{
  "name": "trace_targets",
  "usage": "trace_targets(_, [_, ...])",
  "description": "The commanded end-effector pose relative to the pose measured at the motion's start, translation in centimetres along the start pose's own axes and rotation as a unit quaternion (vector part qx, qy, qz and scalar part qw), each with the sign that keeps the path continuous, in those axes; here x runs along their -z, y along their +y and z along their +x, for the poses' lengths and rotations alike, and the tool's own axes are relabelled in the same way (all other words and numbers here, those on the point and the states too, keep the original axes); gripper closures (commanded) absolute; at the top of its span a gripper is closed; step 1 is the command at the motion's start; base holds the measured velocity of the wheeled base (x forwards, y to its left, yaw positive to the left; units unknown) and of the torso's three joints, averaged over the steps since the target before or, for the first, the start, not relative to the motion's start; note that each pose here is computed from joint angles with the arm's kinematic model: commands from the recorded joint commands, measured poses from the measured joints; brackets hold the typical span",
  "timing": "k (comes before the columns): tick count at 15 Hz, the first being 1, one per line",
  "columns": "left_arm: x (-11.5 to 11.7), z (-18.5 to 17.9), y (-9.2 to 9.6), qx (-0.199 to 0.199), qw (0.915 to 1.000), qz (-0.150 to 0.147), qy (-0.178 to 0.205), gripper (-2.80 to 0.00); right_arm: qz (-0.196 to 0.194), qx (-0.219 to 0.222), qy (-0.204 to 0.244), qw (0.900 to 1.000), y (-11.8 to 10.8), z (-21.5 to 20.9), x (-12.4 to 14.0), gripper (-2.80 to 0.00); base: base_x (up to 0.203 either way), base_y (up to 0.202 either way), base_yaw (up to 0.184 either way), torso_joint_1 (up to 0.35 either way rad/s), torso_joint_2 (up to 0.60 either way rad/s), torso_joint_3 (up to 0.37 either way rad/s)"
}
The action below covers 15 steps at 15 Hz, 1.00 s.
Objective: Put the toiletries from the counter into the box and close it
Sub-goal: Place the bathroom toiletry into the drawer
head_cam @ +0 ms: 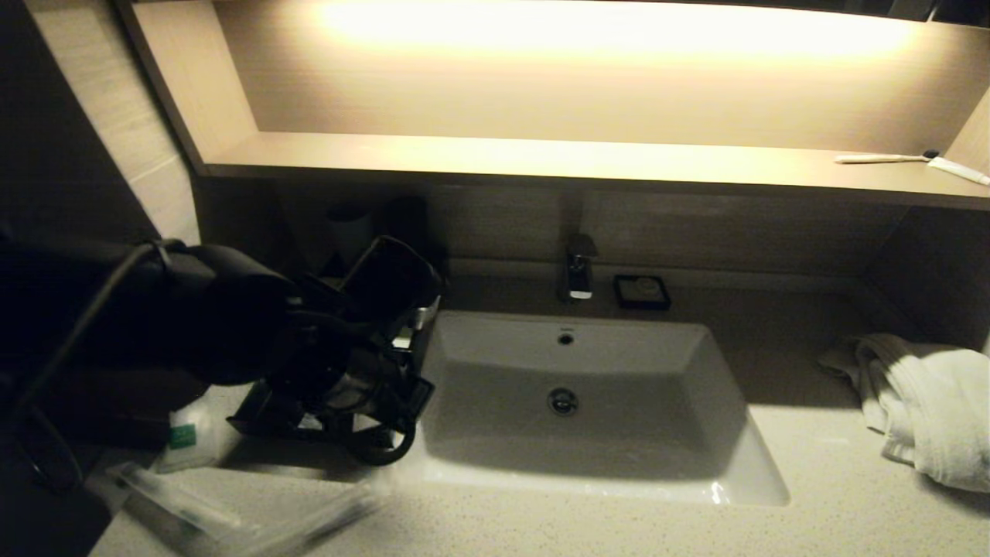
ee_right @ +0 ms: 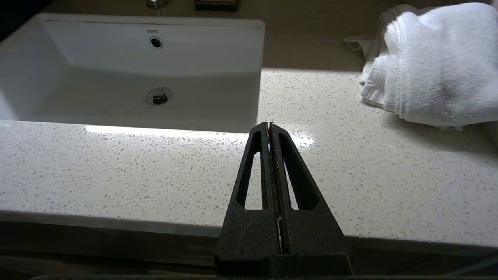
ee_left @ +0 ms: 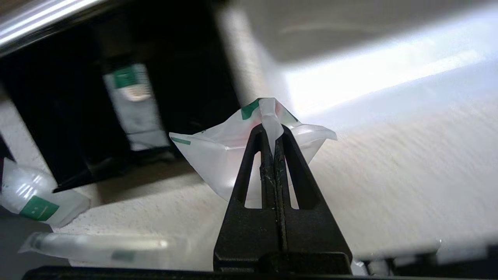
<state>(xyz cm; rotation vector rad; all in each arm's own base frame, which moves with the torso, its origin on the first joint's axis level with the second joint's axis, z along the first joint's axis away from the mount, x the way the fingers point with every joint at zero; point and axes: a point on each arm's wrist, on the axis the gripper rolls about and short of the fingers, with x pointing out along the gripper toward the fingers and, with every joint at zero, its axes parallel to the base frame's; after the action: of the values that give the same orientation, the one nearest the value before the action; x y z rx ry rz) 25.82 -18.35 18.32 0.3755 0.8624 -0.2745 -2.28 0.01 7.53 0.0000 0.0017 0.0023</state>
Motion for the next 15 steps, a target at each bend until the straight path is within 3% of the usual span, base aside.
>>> trace_targets(1, [-0.3, 1.9, 1.5, -0.018, 0.9995, -0.025, 0.006, 0.00, 0.000, 0.000, 0.000, 1.000, 0.0, 0.0, 0.0, 0.00, 0.000, 0.000, 0.000, 0.000, 0.00, 0.000])
trace_targets(4, [-0.9, 3.2, 2.9, -0.033, 0.9979, -0.053, -0.015, 0.00, 0.000, 0.000, 0.000, 1.000, 0.0, 0.0, 0.0, 0.00, 0.000, 0.000, 0.000, 0.000, 0.00, 0.000])
trace_targets(15, [-1.3, 6.2, 4.4, -0.054, 0.9954, -0.075, -0.024, 0.00, 0.000, 0.000, 0.000, 1.000, 0.0, 0.0, 0.0, 0.00, 0.000, 0.000, 0.000, 0.000, 0.00, 0.000])
